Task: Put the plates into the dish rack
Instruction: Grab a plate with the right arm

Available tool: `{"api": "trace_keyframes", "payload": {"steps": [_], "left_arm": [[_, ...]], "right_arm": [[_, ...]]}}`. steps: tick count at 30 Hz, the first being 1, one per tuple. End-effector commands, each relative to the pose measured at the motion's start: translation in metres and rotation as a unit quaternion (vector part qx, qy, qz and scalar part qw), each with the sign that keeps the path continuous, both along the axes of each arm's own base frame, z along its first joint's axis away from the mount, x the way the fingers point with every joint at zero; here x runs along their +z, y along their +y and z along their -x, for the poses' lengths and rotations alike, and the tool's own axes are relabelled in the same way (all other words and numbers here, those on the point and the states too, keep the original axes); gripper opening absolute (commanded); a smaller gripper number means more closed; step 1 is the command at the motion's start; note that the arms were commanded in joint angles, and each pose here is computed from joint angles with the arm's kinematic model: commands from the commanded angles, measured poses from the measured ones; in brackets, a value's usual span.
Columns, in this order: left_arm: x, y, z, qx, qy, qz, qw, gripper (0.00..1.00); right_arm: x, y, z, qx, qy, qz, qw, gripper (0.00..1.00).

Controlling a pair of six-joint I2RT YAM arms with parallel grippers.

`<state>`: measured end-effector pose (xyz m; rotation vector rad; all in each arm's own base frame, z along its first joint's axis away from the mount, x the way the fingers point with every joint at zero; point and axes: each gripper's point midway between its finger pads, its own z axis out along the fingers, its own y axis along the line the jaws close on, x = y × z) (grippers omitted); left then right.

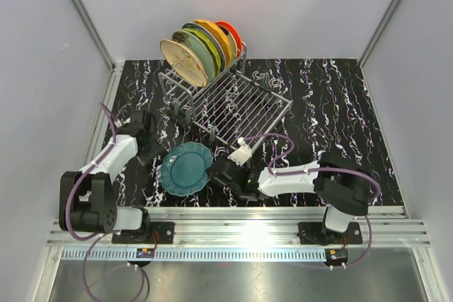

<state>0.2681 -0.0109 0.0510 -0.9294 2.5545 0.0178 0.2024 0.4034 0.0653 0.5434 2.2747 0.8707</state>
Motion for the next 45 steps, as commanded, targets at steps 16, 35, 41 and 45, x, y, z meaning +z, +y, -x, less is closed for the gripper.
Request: {"api": "trace_keyframes", "payload": {"steps": [16,35,41,45], "left_arm": [[-0.025,-0.024,0.003,0.045,-0.029,0.06,0.997,0.5],[-0.031,-0.03,0.016,0.042,-0.027,0.078,0.996,0.5],[-0.037,-0.032,0.021,0.041,-0.021,0.084,0.995,0.5],[-0.038,-0.034,0.023,0.041,-0.021,0.09,0.995,0.5]], "right_arm": [[0.022,0.027,0.01,0.034,-0.002,-0.055,0.998,0.13],[0.034,0.059,0.004,0.057,-0.014,-0.069,0.996,0.29],[0.034,0.066,0.003,0.06,-0.016,-0.08,0.995,0.36],[0.027,0.067,0.003,0.057,-0.009,-0.083,0.995,0.37]]}}
